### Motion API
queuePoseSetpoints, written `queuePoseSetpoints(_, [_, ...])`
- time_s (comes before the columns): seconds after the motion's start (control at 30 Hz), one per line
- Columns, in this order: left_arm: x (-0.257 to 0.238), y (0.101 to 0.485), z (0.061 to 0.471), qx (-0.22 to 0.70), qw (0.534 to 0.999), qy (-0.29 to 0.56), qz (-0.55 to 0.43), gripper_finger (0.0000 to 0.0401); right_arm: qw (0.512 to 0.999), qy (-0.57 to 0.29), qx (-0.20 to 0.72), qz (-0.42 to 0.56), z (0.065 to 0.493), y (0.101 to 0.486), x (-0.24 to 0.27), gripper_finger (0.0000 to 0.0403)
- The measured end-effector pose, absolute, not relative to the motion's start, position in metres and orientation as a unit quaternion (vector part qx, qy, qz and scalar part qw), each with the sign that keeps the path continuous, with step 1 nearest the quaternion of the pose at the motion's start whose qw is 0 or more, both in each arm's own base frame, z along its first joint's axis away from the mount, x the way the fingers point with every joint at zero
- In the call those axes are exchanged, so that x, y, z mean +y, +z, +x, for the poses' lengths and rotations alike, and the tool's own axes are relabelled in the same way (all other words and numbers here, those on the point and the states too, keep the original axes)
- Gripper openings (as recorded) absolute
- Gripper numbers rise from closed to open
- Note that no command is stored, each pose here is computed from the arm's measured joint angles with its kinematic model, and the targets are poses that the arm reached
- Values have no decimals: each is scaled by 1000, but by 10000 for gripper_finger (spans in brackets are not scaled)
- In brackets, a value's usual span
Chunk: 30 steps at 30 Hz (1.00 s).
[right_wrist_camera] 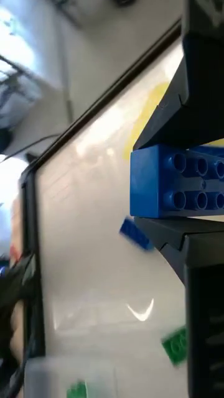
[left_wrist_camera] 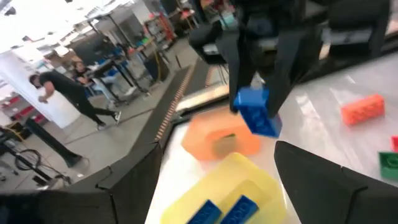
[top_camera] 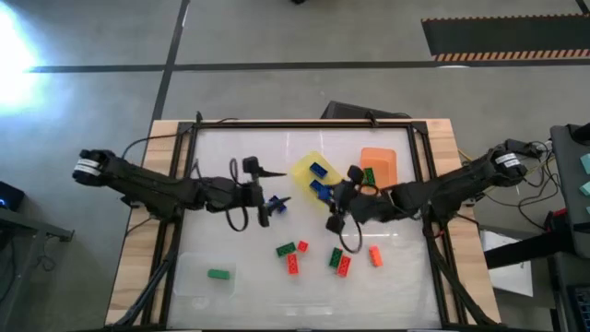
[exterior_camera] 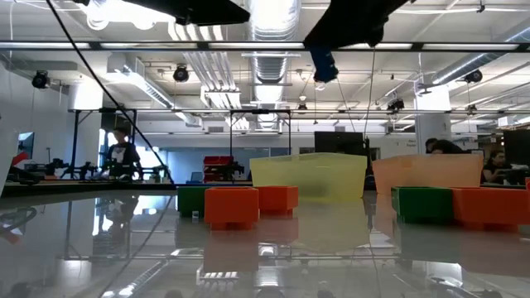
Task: Sort & place blocks by color
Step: Put the blue game piece into the yellow bin
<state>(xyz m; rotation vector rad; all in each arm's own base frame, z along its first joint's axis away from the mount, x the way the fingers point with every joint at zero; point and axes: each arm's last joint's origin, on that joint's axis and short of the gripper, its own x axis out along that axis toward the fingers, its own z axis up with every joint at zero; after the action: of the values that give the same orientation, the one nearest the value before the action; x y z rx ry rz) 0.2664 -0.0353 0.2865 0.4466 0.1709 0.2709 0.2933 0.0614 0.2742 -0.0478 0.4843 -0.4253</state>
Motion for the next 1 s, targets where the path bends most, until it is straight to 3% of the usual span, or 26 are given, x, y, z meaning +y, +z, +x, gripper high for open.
queuePoseSetpoints(0.13, [-27, 289, 253, 71, 963, 148, 213, 294, 932, -247, 266, 10, 296, 276, 36, 128])
queuePoseSetpoints(0.5, [-21, 280, 232, 41, 965, 162, 202, 294, 909, -223, 313, 160, 302, 284, -30, 128])
queuePoseSetpoints(1.0, [-20, 278, 224, 37, 965, 165, 199, 294, 811, -259, 497, 167, 355, 230, -78, 133])
